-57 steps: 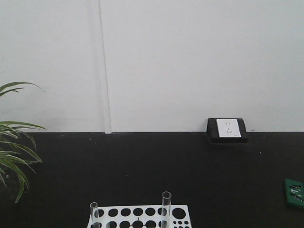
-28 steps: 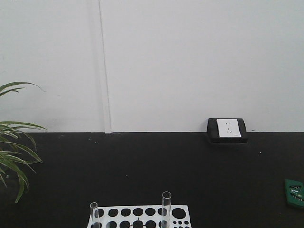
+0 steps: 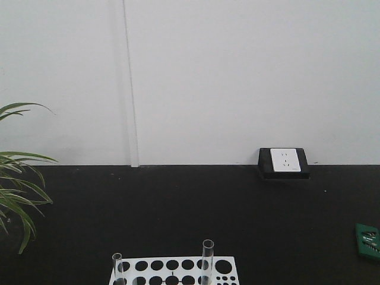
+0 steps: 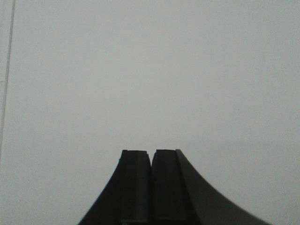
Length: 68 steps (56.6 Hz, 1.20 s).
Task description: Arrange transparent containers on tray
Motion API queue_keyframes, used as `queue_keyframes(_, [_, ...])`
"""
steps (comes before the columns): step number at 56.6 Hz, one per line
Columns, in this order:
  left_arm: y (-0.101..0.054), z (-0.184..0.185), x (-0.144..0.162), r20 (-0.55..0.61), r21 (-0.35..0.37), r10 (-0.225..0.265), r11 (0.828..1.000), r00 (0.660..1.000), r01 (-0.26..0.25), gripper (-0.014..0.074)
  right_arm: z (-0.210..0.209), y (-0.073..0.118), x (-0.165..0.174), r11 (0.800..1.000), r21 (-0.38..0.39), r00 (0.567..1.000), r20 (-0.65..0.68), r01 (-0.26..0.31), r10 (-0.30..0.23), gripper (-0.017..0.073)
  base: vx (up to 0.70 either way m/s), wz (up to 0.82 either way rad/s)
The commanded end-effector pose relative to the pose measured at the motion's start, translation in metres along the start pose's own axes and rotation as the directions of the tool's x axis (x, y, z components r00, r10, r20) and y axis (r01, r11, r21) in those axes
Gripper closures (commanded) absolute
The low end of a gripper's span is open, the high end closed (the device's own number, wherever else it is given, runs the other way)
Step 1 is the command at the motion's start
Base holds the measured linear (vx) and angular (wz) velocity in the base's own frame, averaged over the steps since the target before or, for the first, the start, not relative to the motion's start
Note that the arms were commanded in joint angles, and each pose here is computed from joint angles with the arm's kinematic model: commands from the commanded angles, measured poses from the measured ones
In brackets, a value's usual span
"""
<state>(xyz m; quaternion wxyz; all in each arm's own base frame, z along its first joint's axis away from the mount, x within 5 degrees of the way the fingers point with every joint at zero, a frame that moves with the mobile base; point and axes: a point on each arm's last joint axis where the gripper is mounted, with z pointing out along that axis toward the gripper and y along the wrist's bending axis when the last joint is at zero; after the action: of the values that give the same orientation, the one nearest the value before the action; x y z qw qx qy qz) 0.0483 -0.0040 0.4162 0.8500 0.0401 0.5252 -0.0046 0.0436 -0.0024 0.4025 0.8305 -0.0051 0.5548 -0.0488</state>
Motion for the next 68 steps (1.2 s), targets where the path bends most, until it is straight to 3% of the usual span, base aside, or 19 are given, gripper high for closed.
queue_keyframes(1, [0.001,0.041,-0.014,-0.007,0.003,0.006,1.0,1.0,-0.006,0.0599,0.041,-0.001,-0.021,1.0,-0.004,1.0,0.008,-0.007,0.007,0.0568,0.0,0.0])
queue_keyframes(13, [-0.002,0.102,0.022,-0.172,0.015,0.006,1.0,0.985,-0.004,0.0599,0.102,0.001,0.006,0.999,-0.01,0.99,-0.134,-0.048,0.046,0.0568,0.0,0.0])
queue_keyframes(23, [-0.003,0.117,0.042,-0.242,0.02,0.004,1.0,0.97,0.001,0.0589,0.125,0.003,0.033,0.999,-0.011,0.97,-0.238,-0.05,0.046,0.0566,0.0,0.0])
queue_keyframes(32, [-0.003,0.119,0.045,-0.252,0.016,-0.013,1.0,0.968,0.017,0.0522,0.127,0.004,0.037,0.999,-0.01,0.965,-0.257,-0.05,0.046,0.0523,0.0,0.0])
queue_keyframes(41, [-0.004,0.119,0.046,-0.255,0.017,-0.013,1.0,0.967,0.017,0.0364,0.127,0.004,0.036,0.999,-0.011,0.967,-0.251,-0.051,0.046,0.0381,0.0,0.0])
queue_keyframes(55, [-0.003,0.119,0.045,-0.245,0.017,-0.011,1.0,0.97,0.015,0.0052,0.127,0.004,0.035,0.999,-0.011,0.969,-0.241,-0.052,0.047,-0.0031,0.0,0.0])
queue_keyframes(62, [-0.003,0.119,0.044,-0.24,0.016,-0.015,1.0,0.971,0.019,-0.0016,0.127,0.004,0.034,0.999,-0.012,0.972,-0.231,-0.051,0.047,-0.0155,0.0,0.0])
queue_keyframes(68, [-0.003,0.119,0.045,-0.249,-0.007,-0.096,0.995,0.964,0.098,-0.0017,0.127,0.004,0.033,0.998,-0.009,0.973,-0.221,-0.066,0.062,-0.0169,0.0,0.0])
